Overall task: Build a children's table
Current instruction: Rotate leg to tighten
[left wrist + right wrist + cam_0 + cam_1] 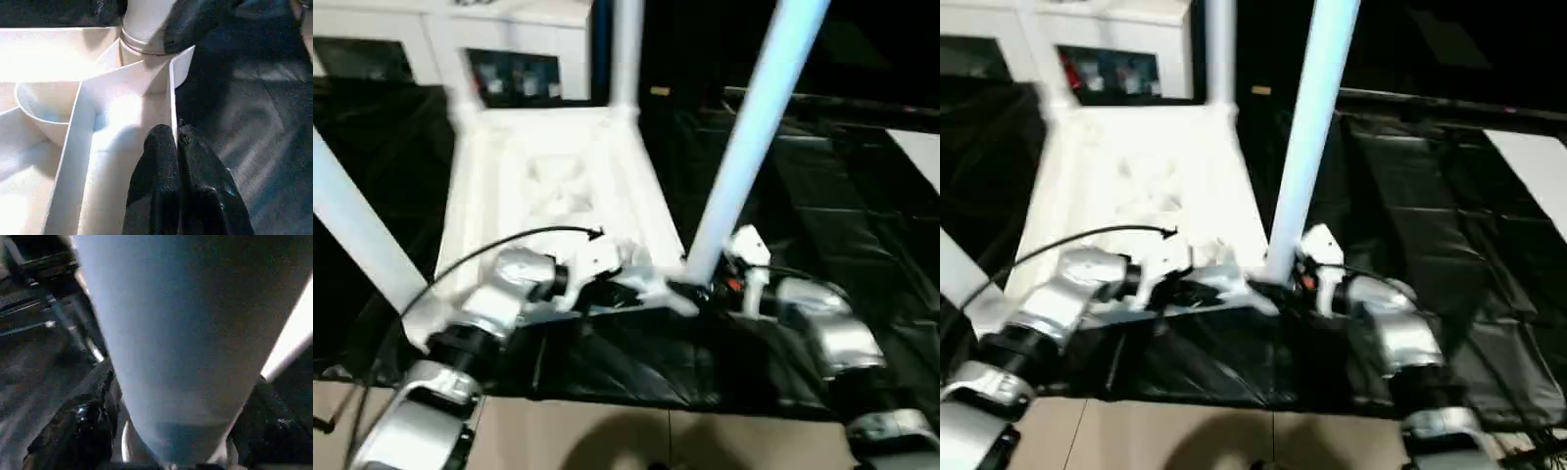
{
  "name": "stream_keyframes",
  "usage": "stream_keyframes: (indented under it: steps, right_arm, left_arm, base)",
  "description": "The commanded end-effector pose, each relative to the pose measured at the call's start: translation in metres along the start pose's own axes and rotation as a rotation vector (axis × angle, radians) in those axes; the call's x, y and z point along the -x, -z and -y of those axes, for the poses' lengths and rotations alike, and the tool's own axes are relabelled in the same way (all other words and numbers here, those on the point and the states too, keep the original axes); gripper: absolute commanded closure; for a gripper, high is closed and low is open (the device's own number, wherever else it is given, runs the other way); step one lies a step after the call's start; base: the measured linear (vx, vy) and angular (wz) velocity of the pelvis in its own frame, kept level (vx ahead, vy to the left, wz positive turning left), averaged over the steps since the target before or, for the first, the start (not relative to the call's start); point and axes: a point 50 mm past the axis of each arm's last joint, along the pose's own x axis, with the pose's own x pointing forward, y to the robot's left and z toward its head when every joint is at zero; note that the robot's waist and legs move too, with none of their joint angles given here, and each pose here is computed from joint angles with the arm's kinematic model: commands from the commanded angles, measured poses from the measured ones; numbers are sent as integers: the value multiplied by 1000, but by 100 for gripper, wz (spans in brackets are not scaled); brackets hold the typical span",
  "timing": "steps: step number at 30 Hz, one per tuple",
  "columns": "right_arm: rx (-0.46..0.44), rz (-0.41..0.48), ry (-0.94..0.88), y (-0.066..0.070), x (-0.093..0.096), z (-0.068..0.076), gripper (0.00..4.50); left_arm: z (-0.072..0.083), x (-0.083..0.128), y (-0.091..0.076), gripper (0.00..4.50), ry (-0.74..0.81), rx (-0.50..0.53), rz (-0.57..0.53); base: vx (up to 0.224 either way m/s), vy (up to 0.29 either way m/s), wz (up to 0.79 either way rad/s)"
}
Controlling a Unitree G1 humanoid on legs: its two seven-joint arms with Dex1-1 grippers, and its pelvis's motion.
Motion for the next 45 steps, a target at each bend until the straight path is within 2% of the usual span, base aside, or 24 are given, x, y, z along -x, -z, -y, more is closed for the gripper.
stream_keyframes:
  steps: [1, 6, 8, 10, 12, 15, 19, 23, 25, 26, 27, 29, 33, 36, 37, 38, 40, 42, 44, 45]
  right_arm:
    - [-28, -56, -125, 10, -5, -12, 140]
    - [-13, -108, -229, 10, 1, -15, 140]
    - [-11, -122, -251, 11, 1, -17, 174]
    - [-12, -127, -259, 12, 0, -18, 177]
    - [-18, -127, -269, 13, -1, -20, 201]
    - [-65, -100, -244, 17, -6, -25, 219]
    - [-119, -66, -84, 26, -12, -23, 238]
    - [-130, -67, 134, 34, -21, -15, 246]
    - [-190, -48, 307, 39, -32, -11, 251]
    - [-193, -47, 311, 39, -32, -11, 253]
    - [-242, -31, 390, 40, -39, -10, 254]
    - [-299, -1, 486, 37, -54, -11, 254]
    - [-303, -7, 518, 33, -66, -13, 254]
    - [-231, 22, 496, 21, -78, -17, 254]
    - [-205, 31, 506, 18, -78, -16, 185]
    - [-214, 62, 514, 17, -73, -12, 185]
    - [-211, 68, 531, 18, -66, -8, 179]
    - [-199, 64, 533, 19, -60, -5, 150]
    - [-153, 50, 537, 21, -42, 1, 142]
    - [-148, 49, 538, 21, -40, 1, 126]
  left_arm:
    - [5, -6, 7, 450, 59, 7, -54]
    - [1, 5, 9, 450, 84, -2, -72]
    - [-1, 8, 9, 450, 81, -2, -77]
    - [-2, 8, 9, 450, 78, 0, -77]
    - [-3, 9, 9, 450, 76, 3, -77]
    - [-3, 5, 9, 450, 52, 30, -59]
    - [-1, -4, 8, 450, -3, 67, -39]
    - [3, -17, 6, 450, -52, 108, -14]
    - [7, -32, 5, 450, -95, 144, 1]
    - [7, -33, 5, 450, -96, 144, 2]
    - [8, -42, 0, 450, -114, 164, 19]
    - [10, -57, -9, 450, -133, 181, 47]
    - [10, -63, -14, 450, -144, 182, 60]
    - [9, -65, -17, 450, -154, 146, 35]
    - [9, -65, -16, 450, -159, 138, 26]
    - [8, -62, -14, 450, -163, 129, 19]
    - [7, -58, -11, 450, -176, 129, 12]
    - [6, -56, -10, 450, -184, 127, 6]
    - [4, -50, -5, 450, -199, 121, -5]
    - [4, -50, -5, 450, -200, 121, -6]
  base:
    - [0, 0, 0]
    - [0, 0, 0]
    - [0, 0, 0]
    - [0, 0, 0]
    - [0, 0, 0]
    - [0, 0, 0]
    - [0, 0, 0]
    - [-14, 1, -1]
    - [-55, 5, -5]
    - [-57, 10, -11]
    - [-51, 21, -13]
    - [-26, 11, -6]
    - [0, 0, 0]
    - [0, 0, 0]
    - [0, 0, 0]
    - [0, 0, 0]
    - [0, 0, 0]
    - [25, 6, 0]
    - [55, 2, 4]
    - [0, 0, 0]
